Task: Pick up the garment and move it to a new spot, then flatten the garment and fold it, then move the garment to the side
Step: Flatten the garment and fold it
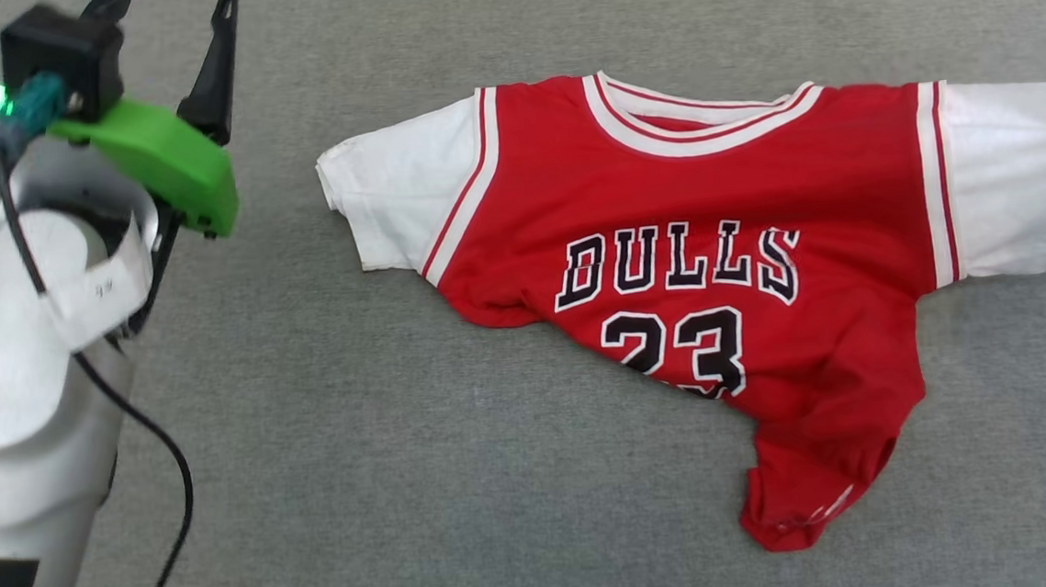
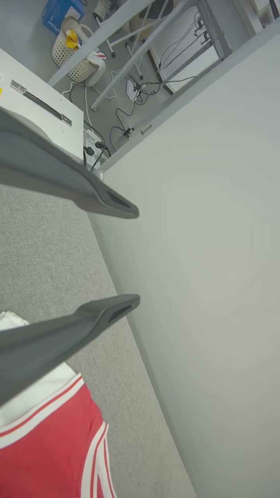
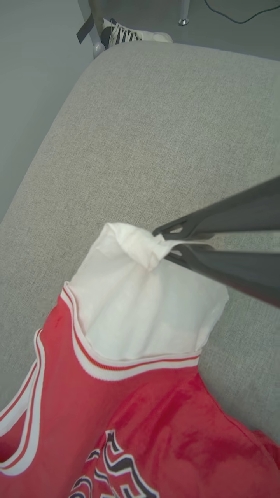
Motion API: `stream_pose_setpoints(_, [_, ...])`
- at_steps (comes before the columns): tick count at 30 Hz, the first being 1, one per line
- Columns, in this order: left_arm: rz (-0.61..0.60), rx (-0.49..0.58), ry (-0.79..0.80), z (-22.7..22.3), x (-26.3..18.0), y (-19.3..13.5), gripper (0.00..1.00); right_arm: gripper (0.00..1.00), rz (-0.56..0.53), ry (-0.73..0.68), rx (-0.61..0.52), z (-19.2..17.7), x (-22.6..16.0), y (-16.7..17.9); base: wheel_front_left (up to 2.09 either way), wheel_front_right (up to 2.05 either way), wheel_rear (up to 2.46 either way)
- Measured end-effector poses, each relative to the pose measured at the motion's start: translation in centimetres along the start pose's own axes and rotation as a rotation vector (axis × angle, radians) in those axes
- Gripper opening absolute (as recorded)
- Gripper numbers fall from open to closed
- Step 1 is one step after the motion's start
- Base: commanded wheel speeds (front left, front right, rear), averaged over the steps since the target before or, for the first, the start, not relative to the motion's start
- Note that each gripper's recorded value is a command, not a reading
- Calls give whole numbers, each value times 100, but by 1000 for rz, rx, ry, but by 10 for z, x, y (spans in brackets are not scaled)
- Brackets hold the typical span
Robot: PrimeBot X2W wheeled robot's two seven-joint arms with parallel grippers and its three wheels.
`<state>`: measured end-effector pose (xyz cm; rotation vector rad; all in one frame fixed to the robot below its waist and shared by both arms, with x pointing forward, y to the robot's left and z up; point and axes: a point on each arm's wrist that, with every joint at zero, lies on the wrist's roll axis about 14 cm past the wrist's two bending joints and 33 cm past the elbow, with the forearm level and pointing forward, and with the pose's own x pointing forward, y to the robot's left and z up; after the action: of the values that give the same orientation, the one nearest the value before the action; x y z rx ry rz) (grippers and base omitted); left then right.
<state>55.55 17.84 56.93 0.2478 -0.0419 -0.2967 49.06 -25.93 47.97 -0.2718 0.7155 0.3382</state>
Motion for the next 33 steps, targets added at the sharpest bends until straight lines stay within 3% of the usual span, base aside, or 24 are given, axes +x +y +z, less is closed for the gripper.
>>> stream_pose_setpoints(3, [-65,5,42,8,18,-13,100,0,-20,-4,17,-5,-9,-6,0,0,0])
stream_pose_setpoints(9, [-161,3,318,-20,39,-33,100,0,-30,1,35,-13,-12,-9,0,0,0])
stream_pose_setpoints(20, [-349,-72,864,-98,23,-66,100,0,0,31,49,-25,1,4,0,0,0])
stream_pose_setpoints(33, [-451,-64,1114,-174,11,-96,100,0,17,104,66,-52,20,9,0,0,0])
